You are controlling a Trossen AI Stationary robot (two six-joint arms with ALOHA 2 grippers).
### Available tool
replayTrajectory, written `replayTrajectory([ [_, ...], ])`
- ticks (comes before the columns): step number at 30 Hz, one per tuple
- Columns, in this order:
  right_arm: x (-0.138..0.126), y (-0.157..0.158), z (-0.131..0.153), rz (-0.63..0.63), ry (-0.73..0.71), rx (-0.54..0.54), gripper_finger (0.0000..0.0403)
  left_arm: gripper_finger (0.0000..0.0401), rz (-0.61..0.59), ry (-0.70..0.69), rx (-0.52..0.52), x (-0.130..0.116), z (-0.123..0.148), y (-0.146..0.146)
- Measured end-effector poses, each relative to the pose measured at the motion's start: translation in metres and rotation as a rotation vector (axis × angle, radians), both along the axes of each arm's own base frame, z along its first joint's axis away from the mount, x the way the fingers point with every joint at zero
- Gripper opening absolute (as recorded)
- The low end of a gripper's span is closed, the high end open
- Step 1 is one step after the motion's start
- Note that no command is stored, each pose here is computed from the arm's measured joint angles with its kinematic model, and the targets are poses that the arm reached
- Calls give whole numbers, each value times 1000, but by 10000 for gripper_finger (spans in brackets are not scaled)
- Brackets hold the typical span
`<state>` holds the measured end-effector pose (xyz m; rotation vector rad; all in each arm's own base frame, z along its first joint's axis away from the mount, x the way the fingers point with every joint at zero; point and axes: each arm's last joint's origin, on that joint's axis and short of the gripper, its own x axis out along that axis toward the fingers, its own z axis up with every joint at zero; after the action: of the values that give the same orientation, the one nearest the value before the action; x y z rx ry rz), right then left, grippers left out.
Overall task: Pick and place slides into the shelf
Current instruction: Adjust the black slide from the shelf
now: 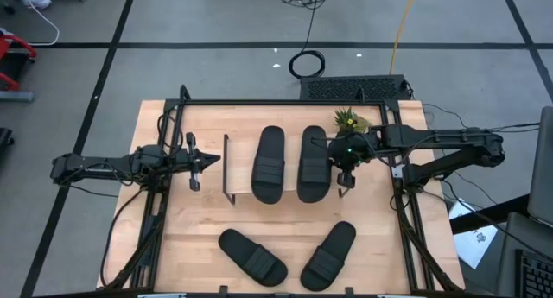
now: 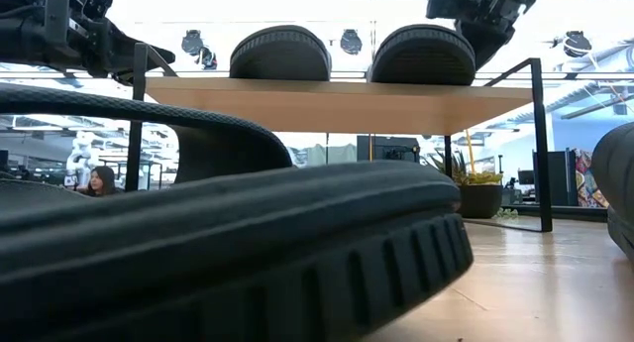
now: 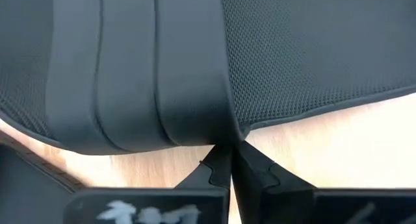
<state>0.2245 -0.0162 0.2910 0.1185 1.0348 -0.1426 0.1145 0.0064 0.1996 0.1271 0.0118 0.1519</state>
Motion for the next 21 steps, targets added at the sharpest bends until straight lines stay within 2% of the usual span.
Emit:
replayTrajectory([
  [8,10,-1,-1,44,-43,-23,0,17,0,-1,-2,0,0,0],
  [14,15,3,-6,93,-32,15,0,17,0,1,-2,0,0,0],
  [21,9,8,0,82,-50,0,0,17,-1,1,-2,0,0,0],
])
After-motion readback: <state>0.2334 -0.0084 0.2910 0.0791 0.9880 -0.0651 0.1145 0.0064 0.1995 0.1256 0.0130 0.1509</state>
